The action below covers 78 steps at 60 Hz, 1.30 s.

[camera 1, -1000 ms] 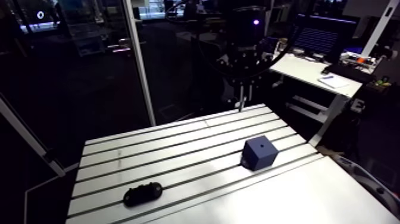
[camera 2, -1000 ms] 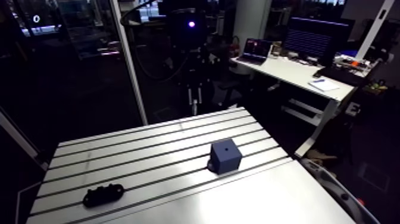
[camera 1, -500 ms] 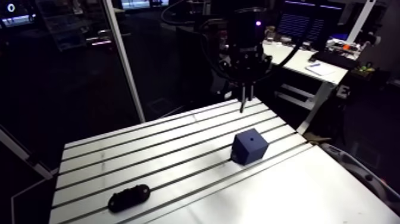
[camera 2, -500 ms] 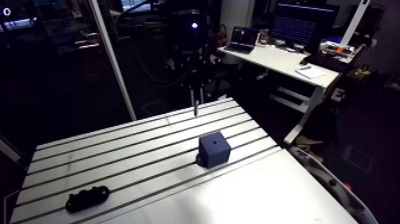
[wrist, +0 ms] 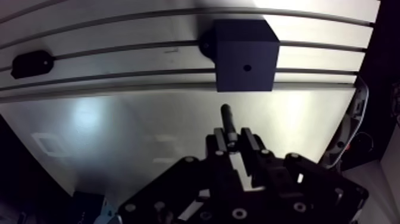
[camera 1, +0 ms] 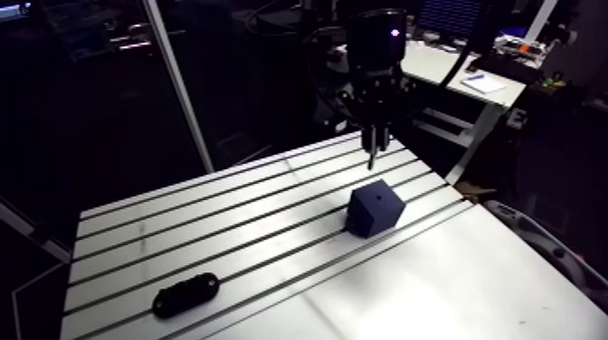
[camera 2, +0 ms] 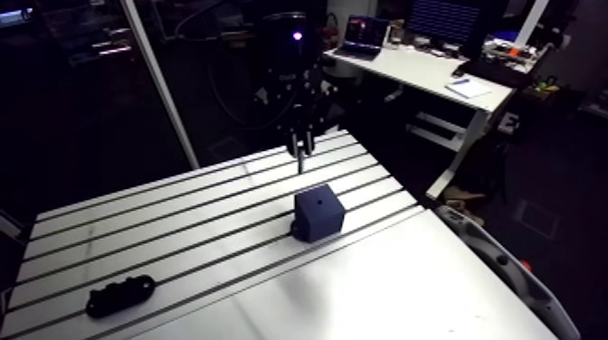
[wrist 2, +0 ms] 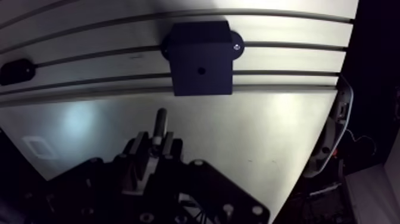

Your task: Pick up the M10 bolt and insert it into the hole until fully seated.

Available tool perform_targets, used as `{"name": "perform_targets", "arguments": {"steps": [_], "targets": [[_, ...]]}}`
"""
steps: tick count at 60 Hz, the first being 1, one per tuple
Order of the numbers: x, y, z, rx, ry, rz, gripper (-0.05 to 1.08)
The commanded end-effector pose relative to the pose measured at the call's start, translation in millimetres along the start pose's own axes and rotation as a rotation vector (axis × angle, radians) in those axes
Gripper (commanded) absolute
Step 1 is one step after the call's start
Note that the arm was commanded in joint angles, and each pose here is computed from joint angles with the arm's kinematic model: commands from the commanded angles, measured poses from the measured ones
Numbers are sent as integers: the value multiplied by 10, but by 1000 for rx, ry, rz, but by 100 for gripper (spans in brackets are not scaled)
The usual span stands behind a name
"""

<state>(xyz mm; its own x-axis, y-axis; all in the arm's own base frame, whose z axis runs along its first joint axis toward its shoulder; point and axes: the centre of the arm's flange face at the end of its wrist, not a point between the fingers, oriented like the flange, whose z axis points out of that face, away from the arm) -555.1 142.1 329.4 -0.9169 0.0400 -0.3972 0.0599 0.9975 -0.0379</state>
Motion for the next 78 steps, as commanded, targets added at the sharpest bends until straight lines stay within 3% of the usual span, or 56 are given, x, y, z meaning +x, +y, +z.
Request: {"name": "perform_targets", "arguments": {"steps": [1, 9, 34, 78], "targets": [[54, 187, 75, 4, -6, 25, 108], [103, 246, 103, 2, 6, 33, 108], [208, 301, 218, 8, -16, 20, 108], [194, 329, 381, 16, -32, 24, 108]]}}
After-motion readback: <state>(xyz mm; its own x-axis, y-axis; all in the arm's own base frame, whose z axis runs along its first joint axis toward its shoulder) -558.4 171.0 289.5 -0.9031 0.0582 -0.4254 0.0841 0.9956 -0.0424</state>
